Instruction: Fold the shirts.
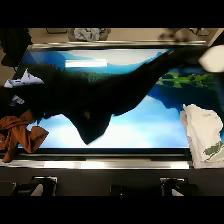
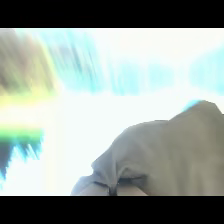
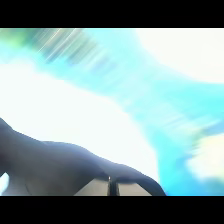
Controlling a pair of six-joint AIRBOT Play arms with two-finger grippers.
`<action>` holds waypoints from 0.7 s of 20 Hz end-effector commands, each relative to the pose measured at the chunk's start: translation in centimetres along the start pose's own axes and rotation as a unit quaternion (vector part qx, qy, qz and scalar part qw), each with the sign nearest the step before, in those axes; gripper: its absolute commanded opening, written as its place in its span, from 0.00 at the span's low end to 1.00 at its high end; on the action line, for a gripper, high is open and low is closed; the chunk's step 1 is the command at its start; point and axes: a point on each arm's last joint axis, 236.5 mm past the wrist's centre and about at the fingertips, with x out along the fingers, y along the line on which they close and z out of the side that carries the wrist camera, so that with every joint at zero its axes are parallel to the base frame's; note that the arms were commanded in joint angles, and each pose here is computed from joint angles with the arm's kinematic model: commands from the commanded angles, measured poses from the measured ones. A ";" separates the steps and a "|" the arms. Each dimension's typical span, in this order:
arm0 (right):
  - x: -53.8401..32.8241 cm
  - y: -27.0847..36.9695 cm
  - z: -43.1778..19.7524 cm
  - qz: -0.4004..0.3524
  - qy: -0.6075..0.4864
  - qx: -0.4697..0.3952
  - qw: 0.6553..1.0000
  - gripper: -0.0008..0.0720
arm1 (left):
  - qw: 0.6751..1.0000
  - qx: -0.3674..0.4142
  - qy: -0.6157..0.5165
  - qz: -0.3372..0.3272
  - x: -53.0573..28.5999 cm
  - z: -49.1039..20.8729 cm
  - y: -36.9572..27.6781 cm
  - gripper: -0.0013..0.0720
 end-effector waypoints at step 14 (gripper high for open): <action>-30.3 -2.9 2.5 -0.232 -0.153 -0.013 0.960 0.06 | 0.975 0.009 -0.219 0.017 -18.7 13.0 -4.3 0.06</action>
